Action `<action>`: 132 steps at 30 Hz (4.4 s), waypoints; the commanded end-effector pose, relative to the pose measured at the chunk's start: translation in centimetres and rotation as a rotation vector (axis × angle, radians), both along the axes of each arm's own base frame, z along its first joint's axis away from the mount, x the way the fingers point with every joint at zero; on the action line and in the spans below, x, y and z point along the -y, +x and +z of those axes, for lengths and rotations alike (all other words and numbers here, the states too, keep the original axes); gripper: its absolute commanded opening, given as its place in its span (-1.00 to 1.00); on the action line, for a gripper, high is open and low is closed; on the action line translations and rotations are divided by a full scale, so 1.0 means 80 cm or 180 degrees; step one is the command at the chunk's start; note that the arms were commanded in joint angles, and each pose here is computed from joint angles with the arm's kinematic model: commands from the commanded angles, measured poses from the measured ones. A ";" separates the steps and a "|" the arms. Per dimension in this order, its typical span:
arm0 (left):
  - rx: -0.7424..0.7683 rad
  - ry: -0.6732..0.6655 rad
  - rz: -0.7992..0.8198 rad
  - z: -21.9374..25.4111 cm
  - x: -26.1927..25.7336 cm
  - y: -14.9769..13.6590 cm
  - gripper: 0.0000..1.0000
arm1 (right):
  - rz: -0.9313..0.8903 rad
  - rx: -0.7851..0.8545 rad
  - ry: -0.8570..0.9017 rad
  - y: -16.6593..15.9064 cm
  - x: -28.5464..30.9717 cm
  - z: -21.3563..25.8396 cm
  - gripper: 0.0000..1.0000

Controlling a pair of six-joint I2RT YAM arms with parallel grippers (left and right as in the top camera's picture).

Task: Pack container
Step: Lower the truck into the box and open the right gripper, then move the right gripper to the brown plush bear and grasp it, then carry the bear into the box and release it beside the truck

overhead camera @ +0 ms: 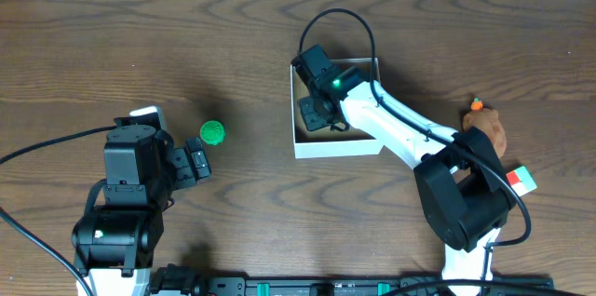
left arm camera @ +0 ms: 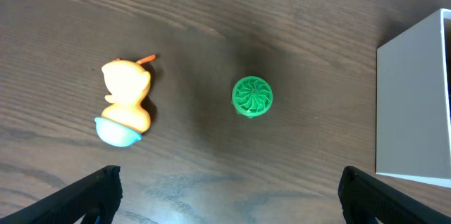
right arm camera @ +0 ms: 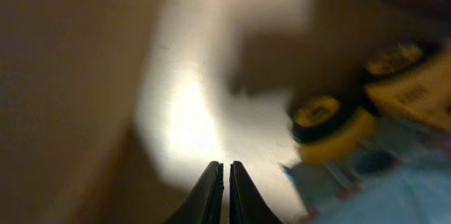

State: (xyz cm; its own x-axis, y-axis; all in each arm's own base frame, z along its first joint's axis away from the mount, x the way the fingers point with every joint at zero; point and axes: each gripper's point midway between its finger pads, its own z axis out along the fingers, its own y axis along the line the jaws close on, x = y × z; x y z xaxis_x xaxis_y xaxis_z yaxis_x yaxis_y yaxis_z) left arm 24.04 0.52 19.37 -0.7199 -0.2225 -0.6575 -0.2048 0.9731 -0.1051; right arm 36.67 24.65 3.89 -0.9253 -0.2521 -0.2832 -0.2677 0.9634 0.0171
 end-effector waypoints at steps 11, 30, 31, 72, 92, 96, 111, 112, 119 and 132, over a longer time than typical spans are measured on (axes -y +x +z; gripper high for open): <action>0.0053 -0.0010 0.0044 0.009 -0.002 0.002 0.96 | -0.0646 0.0177 -0.0429 0.012 0.050 0.004 -0.83; 0.0055 -0.0011 0.0044 0.009 -0.002 0.002 0.96 | -0.1078 0.0044 -0.0645 -0.011 0.073 0.002 -0.83; 0.0053 -0.0010 0.0044 0.009 -0.002 0.002 0.96 | -0.1054 0.0044 -0.0650 -0.011 0.073 0.002 -0.83; 0.0053 -0.0010 0.0044 0.009 -0.002 0.002 0.96 | -0.0388 0.0826 -0.0051 0.042 0.045 0.183 0.41; 0.0053 -0.0010 0.0044 0.009 -0.002 0.002 0.96 | -0.1296 -0.0432 -0.0490 -0.019 0.398 0.122 0.98; 0.0053 -0.0010 0.0044 0.009 -0.002 0.002 0.96 | -0.1339 -0.0672 -0.0496 -0.033 0.403 0.064 0.98; 0.0053 -0.0010 0.0044 0.009 -0.002 0.002 0.96 | -0.1403 -0.0954 -0.0502 -0.052 0.399 0.002 -0.59; 0.0052 -0.0010 0.0044 0.009 -0.002 0.002 0.96 | -0.1417 -0.0956 -0.0500 -0.052 0.399 0.002 -0.78; 0.0053 -0.0010 0.0044 0.009 -0.002 0.002 0.96 | -0.1465 -0.0919 -0.0491 -0.049 0.399 0.008 -0.94; 0.0053 -0.0010 0.0044 0.009 -0.002 0.002 0.96 | -0.1080 0.0330 0.0180 0.024 0.278 0.186 -0.97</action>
